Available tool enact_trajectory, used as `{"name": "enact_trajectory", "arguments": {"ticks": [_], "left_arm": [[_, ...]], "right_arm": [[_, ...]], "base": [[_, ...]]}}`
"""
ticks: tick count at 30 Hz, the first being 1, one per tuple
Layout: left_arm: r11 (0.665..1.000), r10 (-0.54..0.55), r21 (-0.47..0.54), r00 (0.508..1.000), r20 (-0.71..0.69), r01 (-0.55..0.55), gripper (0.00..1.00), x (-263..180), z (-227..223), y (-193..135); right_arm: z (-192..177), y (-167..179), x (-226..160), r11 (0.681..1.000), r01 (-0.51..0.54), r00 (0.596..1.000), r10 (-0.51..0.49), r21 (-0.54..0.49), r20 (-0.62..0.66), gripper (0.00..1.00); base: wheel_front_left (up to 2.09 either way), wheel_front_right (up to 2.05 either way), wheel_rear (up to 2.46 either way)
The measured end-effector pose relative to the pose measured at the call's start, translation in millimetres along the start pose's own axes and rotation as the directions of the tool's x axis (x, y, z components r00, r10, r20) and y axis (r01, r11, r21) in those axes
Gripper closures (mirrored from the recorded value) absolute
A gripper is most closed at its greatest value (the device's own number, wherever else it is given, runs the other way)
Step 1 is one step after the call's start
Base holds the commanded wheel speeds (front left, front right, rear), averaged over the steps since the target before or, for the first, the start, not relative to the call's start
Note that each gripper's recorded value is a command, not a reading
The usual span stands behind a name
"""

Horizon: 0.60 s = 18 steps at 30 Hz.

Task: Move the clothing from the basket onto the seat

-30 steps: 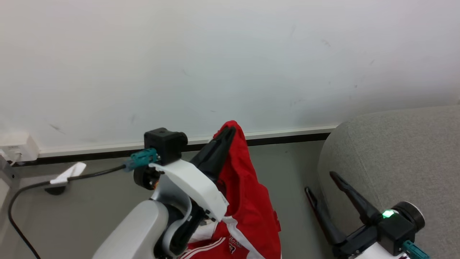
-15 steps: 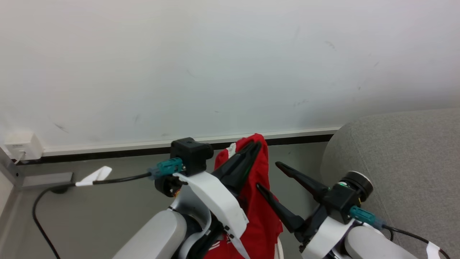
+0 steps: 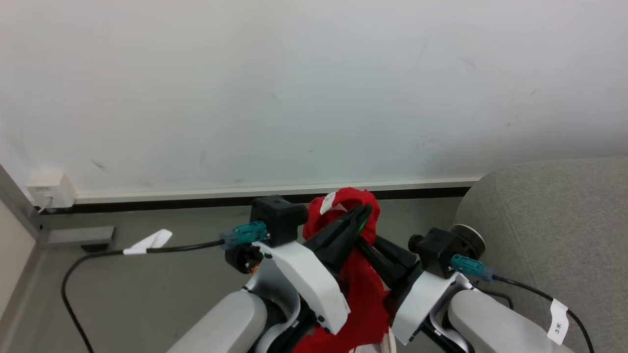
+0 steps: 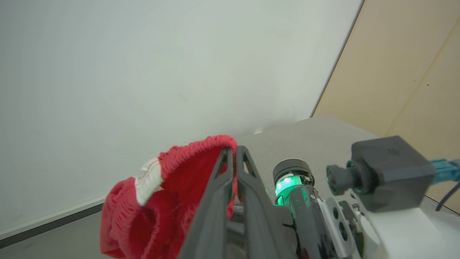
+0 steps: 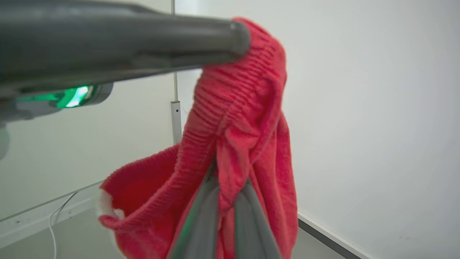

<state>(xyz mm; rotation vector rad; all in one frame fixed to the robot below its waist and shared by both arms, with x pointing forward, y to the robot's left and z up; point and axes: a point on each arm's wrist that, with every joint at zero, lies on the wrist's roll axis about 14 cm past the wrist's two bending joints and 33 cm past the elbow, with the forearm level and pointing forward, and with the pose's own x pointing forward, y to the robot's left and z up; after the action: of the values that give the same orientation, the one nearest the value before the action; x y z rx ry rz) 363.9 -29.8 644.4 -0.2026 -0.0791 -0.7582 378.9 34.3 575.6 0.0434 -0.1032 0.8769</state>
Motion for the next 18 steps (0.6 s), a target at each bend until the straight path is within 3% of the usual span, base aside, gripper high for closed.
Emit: {"name": "enact_trajectory", "arguments": {"ticks": [1,2,3,4,18], "left_arm": [[1.000,0.010,0.002,1.000,0.008,-0.010,0.93,0,1,3],[1.000,0.022,0.009,1.000,0.015,-0.023,0.64,-1,2,7],[0.999,0.033,0.017,0.999,0.017,-0.033,0.48,-2,1,10],[0.999,0.040,0.020,0.999,0.019,-0.041,0.00,-3,0,13],[0.991,0.130,0.023,0.992,-0.007,-0.129,0.00,-16,-46,41]], "right_arm": [[0,-3,-1,1.000,0.005,1.000,-0.005,0.001,-0.001,1.00],[-1,-6,-2,1.000,0.013,1.000,-0.013,0.000,-0.004,1.00],[-1,-9,-3,1.000,0.022,1.000,-0.022,0.001,-0.006,1.00],[-1,-12,-4,1.000,0.031,1.000,-0.031,0.004,-0.006,1.00],[17,-53,-23,0.991,0.131,0.991,-0.130,-0.020,0.036,1.00]], "base": [[0.00,0.00,0.00],[0.00,0.00,0.00],[0.00,0.00,0.00],[0.00,0.00,0.00],[0.00,0.00,0.00]]}}
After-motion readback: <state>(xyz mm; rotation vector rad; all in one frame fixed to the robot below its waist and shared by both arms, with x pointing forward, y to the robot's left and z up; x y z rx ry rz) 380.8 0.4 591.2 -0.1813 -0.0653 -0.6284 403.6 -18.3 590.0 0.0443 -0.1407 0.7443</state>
